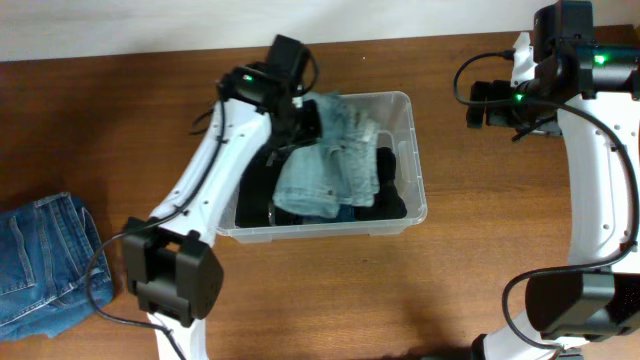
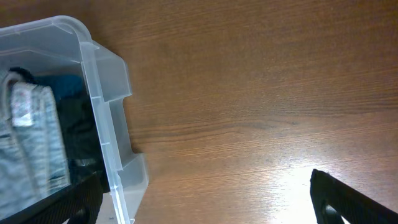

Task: Pack container
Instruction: 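Lower the light-blue jeans onto the bundles in the box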

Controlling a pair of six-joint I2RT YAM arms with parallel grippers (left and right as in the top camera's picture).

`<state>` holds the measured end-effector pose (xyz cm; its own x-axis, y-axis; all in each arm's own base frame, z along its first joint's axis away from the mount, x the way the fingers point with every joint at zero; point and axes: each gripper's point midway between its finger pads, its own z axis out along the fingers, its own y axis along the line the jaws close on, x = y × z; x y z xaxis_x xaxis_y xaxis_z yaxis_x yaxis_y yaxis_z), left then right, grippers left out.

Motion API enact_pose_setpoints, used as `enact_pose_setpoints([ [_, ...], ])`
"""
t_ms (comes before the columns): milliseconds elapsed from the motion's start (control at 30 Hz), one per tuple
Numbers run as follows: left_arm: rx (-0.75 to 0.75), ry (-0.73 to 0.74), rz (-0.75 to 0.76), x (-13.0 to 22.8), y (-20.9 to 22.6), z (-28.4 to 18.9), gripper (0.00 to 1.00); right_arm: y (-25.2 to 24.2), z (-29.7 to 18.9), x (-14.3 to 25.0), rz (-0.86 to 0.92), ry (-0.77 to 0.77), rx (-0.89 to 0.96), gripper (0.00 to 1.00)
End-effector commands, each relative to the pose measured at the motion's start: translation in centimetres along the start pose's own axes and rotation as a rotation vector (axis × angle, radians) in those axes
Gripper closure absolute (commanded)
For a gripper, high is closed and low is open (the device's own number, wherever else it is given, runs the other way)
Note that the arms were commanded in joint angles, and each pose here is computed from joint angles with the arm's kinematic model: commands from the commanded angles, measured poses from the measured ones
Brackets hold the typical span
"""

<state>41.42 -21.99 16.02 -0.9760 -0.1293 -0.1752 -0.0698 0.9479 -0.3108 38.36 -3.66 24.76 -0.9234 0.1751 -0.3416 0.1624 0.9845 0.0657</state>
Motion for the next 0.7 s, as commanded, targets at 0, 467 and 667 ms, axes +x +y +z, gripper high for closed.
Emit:
enact_pose_setpoints([
  [0, -0.007, -0.035, 0.011, -0.4, 1.2, -2.2, 1.0, -0.2, -0.5, -0.2, 0.003, -0.017, 0.005, 0.01],
  [467, -0.179, -0.035, 0.011, 0.1, 5.1, 0.1, 1.0, -0.2, -0.5, -0.2, 0.003, -0.017, 0.005, 0.02],
  [667, -0.318, -0.074, 0.021, -0.3, 7.8, 0.3, 0.99, -0.2, -0.5, -0.2, 0.003, -0.017, 0.005, 0.01],
])
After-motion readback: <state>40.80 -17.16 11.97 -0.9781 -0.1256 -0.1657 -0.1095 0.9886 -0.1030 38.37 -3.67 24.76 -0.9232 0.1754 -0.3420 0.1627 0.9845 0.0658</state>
